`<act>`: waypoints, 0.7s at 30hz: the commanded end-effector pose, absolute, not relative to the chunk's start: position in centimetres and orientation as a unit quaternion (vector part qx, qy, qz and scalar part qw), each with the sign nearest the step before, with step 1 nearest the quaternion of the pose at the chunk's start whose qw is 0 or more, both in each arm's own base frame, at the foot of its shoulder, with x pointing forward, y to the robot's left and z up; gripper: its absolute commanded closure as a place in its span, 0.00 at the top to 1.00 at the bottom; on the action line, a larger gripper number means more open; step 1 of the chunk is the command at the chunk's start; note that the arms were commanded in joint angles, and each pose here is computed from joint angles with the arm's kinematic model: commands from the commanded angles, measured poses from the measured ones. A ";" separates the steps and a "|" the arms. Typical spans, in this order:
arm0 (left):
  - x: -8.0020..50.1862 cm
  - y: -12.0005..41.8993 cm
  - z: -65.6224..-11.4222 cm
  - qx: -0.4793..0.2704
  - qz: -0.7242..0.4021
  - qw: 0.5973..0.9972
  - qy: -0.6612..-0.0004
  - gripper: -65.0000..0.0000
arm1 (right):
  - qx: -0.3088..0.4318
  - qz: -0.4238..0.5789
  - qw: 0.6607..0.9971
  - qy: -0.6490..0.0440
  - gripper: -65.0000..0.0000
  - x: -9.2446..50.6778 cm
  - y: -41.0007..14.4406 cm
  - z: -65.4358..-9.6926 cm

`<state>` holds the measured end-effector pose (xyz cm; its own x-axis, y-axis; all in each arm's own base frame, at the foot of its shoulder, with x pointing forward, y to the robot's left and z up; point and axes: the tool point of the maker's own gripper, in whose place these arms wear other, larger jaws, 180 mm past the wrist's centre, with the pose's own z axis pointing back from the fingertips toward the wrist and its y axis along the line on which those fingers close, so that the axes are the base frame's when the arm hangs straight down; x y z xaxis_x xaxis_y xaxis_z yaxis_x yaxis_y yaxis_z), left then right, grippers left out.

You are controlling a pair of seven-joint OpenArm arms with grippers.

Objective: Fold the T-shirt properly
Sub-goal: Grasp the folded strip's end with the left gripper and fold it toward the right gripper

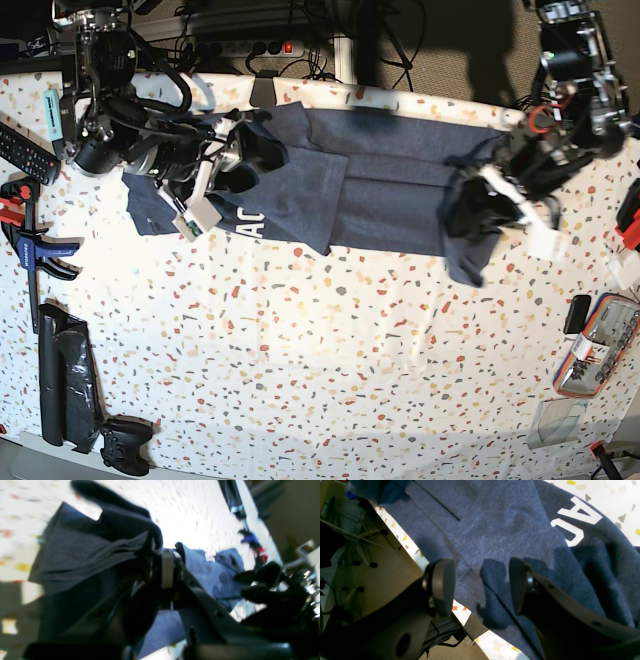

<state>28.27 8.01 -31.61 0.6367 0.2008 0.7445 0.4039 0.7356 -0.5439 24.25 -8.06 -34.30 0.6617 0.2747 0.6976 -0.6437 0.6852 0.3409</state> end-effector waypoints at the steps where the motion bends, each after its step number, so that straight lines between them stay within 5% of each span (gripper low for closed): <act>1: 28.8 6.6 -30.2 -0.373 -0.070 0.814 -0.440 0.00 | 0.298 0.270 0.853 -0.332 0.52 24.8 -8.0 -33.1; 19: 26.8 -3.3 -32.0 -0.383 -0.144 0.824 -0.391 0.00 | 0.298 0.270 0.853 -0.333 0.52 24.9 -8.0 -33.1; 21: 26.8 -3.8 -31.7 -0.389 -0.146 0.819 -0.396 0.20 | 0.298 0.270 0.853 -0.333 0.52 24.9 -8.0 -33.1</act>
